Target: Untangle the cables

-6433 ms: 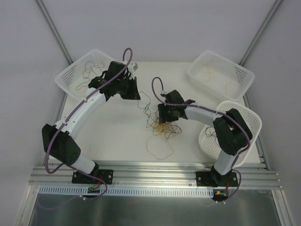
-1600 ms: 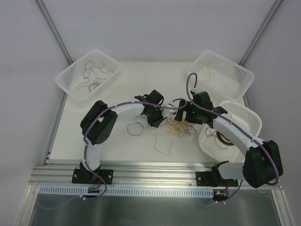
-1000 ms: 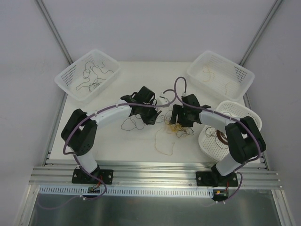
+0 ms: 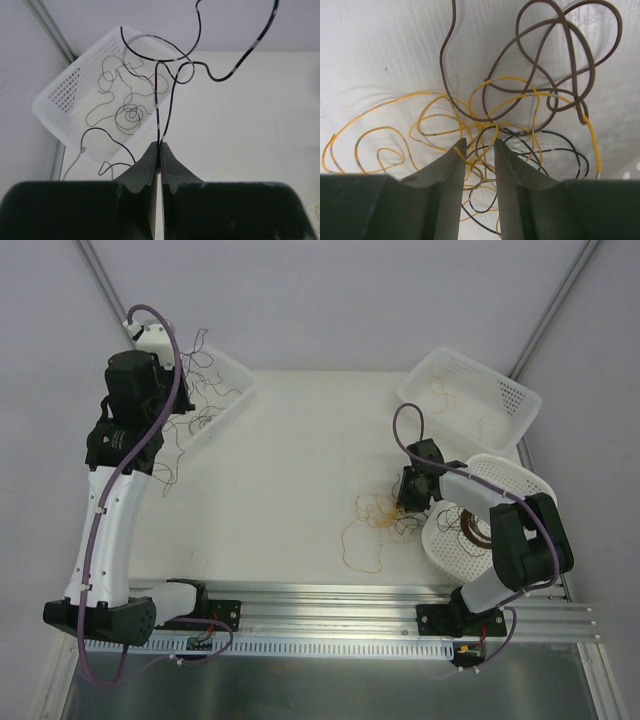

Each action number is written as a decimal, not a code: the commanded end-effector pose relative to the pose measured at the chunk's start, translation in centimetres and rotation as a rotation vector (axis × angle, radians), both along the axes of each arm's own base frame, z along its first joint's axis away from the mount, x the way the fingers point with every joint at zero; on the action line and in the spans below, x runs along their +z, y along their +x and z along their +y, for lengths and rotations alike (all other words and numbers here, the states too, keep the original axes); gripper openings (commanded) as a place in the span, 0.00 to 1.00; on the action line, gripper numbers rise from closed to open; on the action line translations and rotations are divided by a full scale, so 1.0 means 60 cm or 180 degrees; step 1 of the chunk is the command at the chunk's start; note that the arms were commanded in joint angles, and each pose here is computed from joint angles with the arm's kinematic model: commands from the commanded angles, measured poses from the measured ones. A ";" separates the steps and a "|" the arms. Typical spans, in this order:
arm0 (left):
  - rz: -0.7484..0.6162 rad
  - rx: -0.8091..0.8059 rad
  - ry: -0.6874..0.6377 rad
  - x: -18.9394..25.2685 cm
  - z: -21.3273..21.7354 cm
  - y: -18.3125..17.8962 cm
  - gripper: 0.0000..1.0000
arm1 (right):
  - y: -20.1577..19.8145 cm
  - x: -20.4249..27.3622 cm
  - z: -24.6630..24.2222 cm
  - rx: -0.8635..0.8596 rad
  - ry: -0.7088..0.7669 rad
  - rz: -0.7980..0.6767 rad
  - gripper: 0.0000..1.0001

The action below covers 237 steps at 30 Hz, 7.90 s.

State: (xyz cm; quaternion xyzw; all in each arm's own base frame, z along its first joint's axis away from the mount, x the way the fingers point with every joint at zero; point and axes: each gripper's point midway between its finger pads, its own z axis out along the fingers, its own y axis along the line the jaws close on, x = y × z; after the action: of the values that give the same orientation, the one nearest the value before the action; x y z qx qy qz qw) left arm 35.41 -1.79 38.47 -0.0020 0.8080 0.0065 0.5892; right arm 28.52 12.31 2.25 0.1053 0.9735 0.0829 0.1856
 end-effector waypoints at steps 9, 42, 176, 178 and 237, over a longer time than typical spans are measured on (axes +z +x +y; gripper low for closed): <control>-0.0298 -0.0302 -0.0268 0.105 -0.040 0.027 0.00 | 0.045 0.150 0.045 0.0450 0.0396 -0.0553 0.68; 0.0214 -0.0209 -0.0417 -0.210 0.133 0.395 0.00 | 0.012 0.239 0.052 0.1328 0.0300 -0.0869 0.88; 0.3132 -0.0924 -0.0964 -0.628 -0.330 -0.031 0.00 | -0.037 0.204 0.341 0.3035 0.1057 -0.0970 0.01; 0.3152 -0.0896 -0.0947 -0.635 -0.326 -0.032 0.00 | -0.037 0.254 0.326 0.3024 0.1067 -0.1141 0.01; 0.2207 -0.1007 -0.1197 -0.454 -0.237 -0.030 0.79 | 0.032 0.570 0.122 0.1426 0.1218 -0.2720 0.01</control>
State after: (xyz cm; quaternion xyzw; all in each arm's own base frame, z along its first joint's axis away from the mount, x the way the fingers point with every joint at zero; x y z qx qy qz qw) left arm 33.87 -14.38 7.86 -0.0279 0.9530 -0.1961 0.2295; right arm 29.98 18.47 42.03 -0.1506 0.7211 0.3035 0.6044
